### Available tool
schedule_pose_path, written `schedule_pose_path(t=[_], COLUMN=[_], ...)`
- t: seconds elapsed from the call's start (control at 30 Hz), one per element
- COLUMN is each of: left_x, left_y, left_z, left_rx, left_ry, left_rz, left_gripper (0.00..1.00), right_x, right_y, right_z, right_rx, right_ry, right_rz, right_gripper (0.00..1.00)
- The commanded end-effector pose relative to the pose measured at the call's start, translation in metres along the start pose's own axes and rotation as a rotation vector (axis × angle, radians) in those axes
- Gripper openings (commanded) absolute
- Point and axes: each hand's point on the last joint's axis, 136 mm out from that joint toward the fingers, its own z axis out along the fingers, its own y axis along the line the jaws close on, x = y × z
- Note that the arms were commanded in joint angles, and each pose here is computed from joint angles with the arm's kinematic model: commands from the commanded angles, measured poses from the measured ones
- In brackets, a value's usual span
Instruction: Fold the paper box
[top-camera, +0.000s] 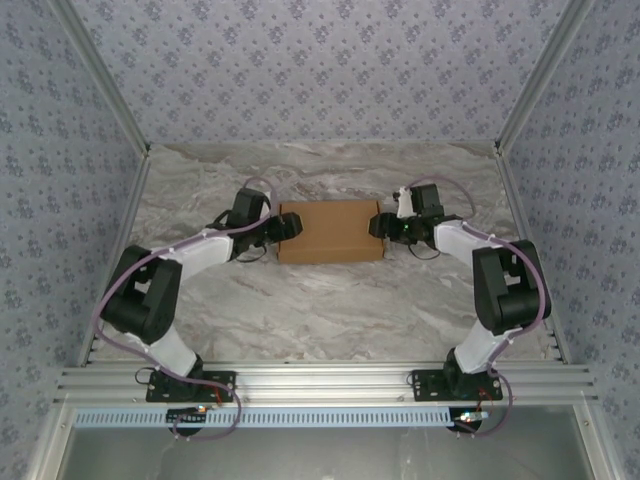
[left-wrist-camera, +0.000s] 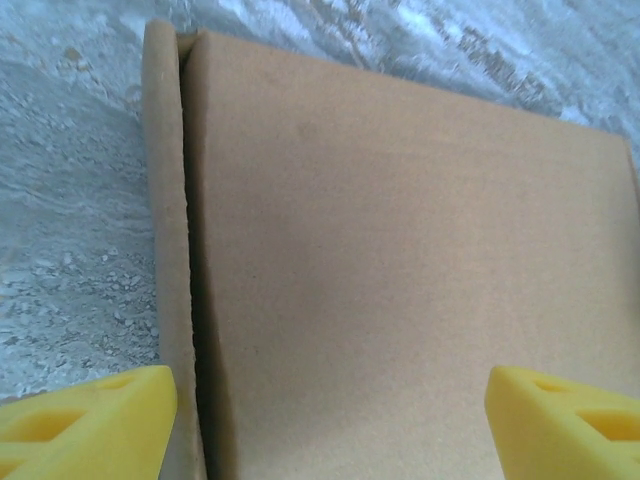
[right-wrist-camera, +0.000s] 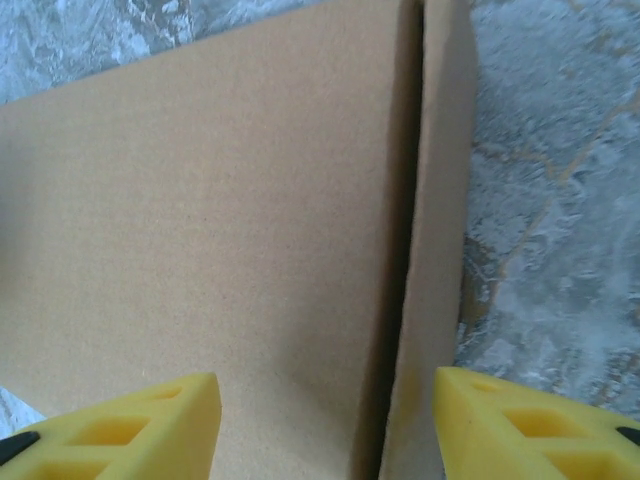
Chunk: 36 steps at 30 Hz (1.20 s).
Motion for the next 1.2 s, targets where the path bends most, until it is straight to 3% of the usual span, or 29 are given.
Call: schedule_pose_path(t=[0.0,0.3,0.83,1.17], left_x=[-0.002,-0.020,-0.102,-0.136], left_y=[-0.010,0.000,0.069,0.071], left_z=[0.005,0.015,0.025,0.003], left_rx=[0.045,0.044,-0.127,-0.223], left_ry=[0.037,0.016,-0.055,-0.121], left_rz=[-0.025,-0.067,-0.065,0.016], left_gripper=[0.80,0.78,0.78,0.83], right_x=[-0.013,-0.024,-0.100,-0.127], right_y=[0.020,0.035,0.068,0.060], right_z=[0.004,0.021,0.082,0.030], right_rx=[-0.080,-0.078,-0.058,0.062], right_ry=[-0.013,-0.024,-0.126,-0.185], right_rz=[0.005,-0.005,-0.016,-0.127], right_gripper=[0.57,0.53,0.55,0.63])
